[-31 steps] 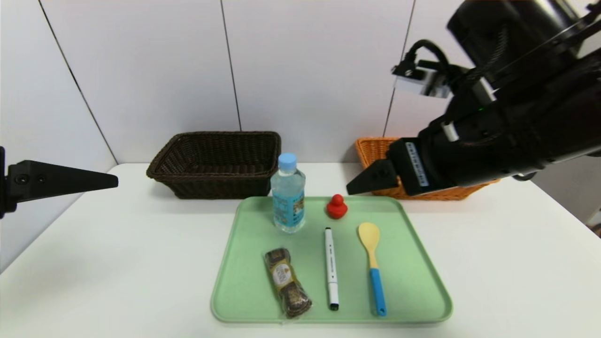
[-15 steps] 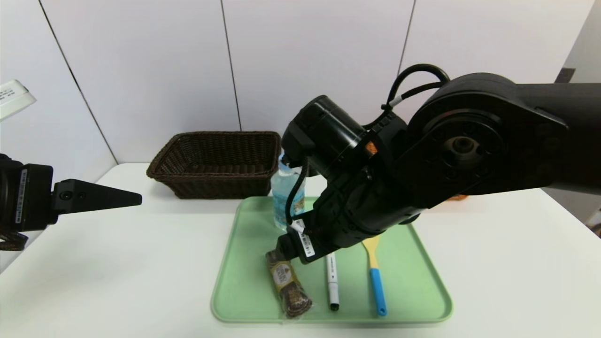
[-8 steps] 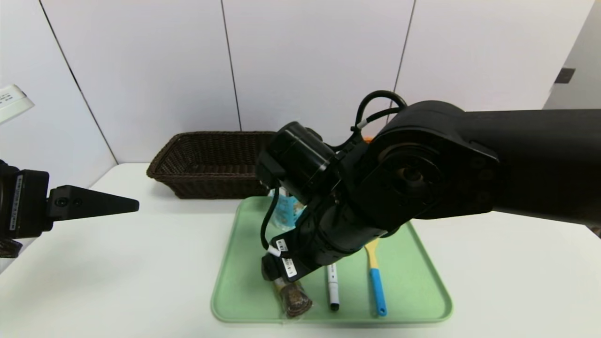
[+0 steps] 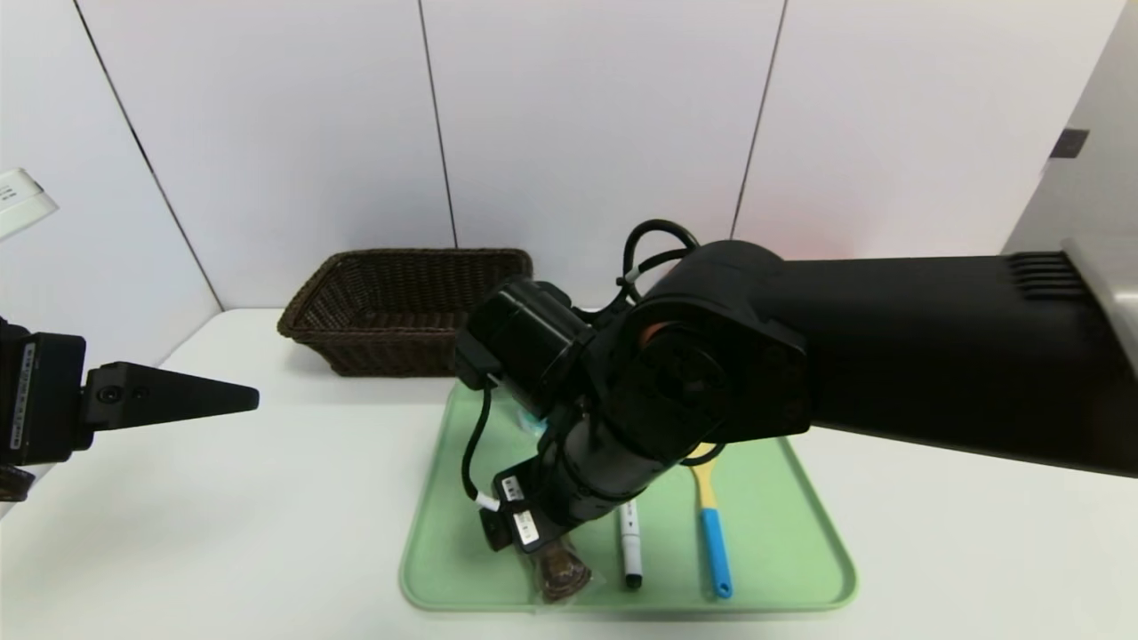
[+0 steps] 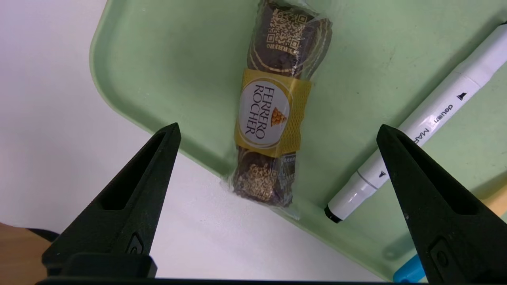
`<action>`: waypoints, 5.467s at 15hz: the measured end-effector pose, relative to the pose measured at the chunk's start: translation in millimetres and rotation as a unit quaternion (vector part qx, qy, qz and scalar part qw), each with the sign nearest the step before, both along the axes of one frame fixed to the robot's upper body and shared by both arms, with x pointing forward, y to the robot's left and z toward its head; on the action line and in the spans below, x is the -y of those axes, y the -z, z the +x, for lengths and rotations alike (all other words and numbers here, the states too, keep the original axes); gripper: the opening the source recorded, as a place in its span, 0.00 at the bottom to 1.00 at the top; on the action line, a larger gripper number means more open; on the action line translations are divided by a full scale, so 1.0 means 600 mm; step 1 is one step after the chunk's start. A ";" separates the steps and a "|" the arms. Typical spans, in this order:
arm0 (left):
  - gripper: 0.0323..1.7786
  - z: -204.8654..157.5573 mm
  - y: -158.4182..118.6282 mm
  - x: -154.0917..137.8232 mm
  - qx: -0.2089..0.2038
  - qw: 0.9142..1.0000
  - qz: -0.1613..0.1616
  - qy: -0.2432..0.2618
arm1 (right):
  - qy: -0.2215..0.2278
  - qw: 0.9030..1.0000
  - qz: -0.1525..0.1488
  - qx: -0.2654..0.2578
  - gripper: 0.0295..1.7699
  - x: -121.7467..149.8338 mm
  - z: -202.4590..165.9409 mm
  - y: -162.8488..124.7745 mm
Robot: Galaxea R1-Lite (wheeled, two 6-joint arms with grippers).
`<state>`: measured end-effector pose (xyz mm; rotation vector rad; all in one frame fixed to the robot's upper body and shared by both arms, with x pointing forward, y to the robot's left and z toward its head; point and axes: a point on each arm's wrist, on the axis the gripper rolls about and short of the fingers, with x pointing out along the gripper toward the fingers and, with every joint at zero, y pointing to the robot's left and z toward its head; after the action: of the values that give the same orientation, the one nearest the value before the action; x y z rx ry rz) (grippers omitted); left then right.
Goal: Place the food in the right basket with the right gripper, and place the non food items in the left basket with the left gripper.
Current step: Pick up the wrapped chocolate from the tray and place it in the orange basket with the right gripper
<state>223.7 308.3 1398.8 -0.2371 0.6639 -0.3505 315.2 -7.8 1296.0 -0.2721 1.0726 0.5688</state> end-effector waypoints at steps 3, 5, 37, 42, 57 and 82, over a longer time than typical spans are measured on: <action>0.95 0.000 0.001 0.000 -0.001 1.000 0.000 0.000 | 0.004 1.000 -0.014 -0.005 0.97 -0.009 0.005 0.020; 0.95 -0.001 0.002 0.000 -0.002 1.000 0.000 0.000 | 0.016 1.000 -0.021 -0.004 0.97 -0.015 0.005 0.030; 0.95 -0.044 0.014 -0.006 0.001 1.000 0.000 -0.001 | 0.040 0.998 -0.023 0.036 0.09 -0.040 -0.023 0.039; 0.95 -0.050 0.015 -0.008 -0.006 1.000 0.009 -0.010 | 0.036 0.994 0.089 0.060 0.09 -0.019 -0.018 -0.041; 0.95 -0.051 0.017 -0.008 -0.017 1.000 0.010 -0.008 | 0.144 0.871 0.395 0.255 0.09 0.242 0.095 -0.296; 0.95 -0.027 0.015 0.003 -0.027 1.000 0.011 0.010 | 0.569 0.728 0.366 0.106 0.09 0.441 0.386 -0.027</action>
<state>207.4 306.5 1389.6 -0.2204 0.7233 -0.3573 546.5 -272.5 1312.4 0.9760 0.5379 -0.2078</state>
